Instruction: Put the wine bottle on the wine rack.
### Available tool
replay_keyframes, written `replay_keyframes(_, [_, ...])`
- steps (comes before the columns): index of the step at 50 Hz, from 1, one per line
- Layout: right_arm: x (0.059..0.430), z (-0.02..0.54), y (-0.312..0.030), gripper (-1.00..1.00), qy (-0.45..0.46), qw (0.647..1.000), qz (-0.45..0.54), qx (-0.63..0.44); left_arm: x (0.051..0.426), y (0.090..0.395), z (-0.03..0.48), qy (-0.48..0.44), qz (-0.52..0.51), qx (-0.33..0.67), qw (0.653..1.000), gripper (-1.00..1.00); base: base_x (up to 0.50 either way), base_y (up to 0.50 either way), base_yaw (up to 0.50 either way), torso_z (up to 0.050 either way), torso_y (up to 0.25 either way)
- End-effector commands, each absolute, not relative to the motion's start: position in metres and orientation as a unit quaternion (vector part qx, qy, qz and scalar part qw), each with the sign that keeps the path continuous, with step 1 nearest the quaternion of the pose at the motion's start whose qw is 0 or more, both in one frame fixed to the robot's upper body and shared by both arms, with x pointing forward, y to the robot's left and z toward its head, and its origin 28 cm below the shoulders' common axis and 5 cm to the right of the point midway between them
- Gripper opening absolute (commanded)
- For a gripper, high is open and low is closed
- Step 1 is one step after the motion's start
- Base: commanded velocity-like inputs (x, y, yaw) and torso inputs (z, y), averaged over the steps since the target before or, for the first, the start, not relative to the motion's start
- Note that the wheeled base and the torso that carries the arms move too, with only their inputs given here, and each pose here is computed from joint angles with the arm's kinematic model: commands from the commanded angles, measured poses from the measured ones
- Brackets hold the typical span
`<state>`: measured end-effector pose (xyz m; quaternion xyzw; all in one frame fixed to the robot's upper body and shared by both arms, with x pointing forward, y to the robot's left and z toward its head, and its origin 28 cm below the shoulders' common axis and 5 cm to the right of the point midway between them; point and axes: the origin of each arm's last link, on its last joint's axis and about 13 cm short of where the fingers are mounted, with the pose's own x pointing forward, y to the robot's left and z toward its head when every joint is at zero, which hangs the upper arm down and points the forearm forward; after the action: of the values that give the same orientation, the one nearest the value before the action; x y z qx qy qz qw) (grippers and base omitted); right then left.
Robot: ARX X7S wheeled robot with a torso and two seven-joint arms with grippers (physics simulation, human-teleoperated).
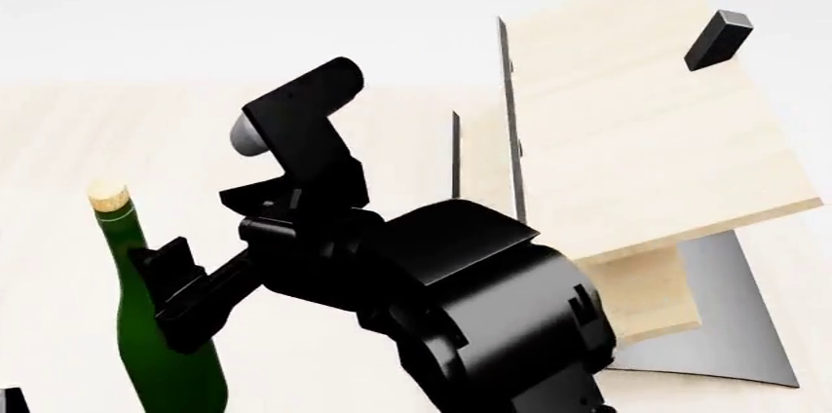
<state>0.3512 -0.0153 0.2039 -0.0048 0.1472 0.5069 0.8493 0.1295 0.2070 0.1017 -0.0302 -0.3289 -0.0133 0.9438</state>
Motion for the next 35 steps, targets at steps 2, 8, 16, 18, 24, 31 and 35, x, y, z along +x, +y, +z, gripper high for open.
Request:
replay_keyframes(2, [0.352, 0.204, 0.003, 1.00, 0.147, 0.839, 0.523, 0.001, 0.129, 0.207, 0.102, -0.328, -0.015, -0.031, 0.944, 1.00, 0.00, 0.00, 0.00, 0.000, 0.000])
replay_keyframes(8, [0.354, 0.199, 0.009, 1.00, 0.140, 0.838, 0.528, 0.005, 0.129, 0.207, 0.101, -0.328, -0.015, -0.031, 0.944, 1.00, 0.00, 0.00, 0.00, 0.000, 0.000])
replay_keyframes(16, [0.364, 0.193, 0.019, 1.00, 0.130, 0.844, 0.520, -0.007, 0.130, 0.207, 0.100, -0.327, -0.016, -0.032, 0.944, 1.00, 0.00, 0.00, 0.00, 0.000, 0.000])
replay_keyframes(18, [0.367, 0.192, 0.020, 1.00, 0.123, 0.848, 0.515, -0.002, 0.130, 0.207, 0.101, -0.327, -0.015, -0.033, 0.944, 1.00, 0.00, 0.00, 0.00, 0.000, 0.000])
replay_keyframes(24, [0.374, 0.187, 0.026, 1.00, 0.112, 0.855, 0.507, -0.002, 0.130, 0.207, 0.100, -0.327, -0.015, -0.033, 0.944, 1.00, 0.00, 0.00, 0.00, 0.000, 0.000])
replay_keyframes(31, [0.380, 0.183, 0.029, 1.00, 0.107, 0.857, 0.504, 0.011, 0.130, 0.207, 0.101, -0.327, -0.015, -0.034, 0.944, 1.00, 0.00, 0.00, 0.00, 0.000, 0.000])
replay_keyframes(35, [0.377, 0.182, 0.032, 1.00, 0.107, 0.854, 0.509, 0.011, 0.129, 0.208, 0.101, -0.327, -0.015, -0.034, 0.944, 1.00, 0.00, 0.00, 0.00, 0.000, 0.004])
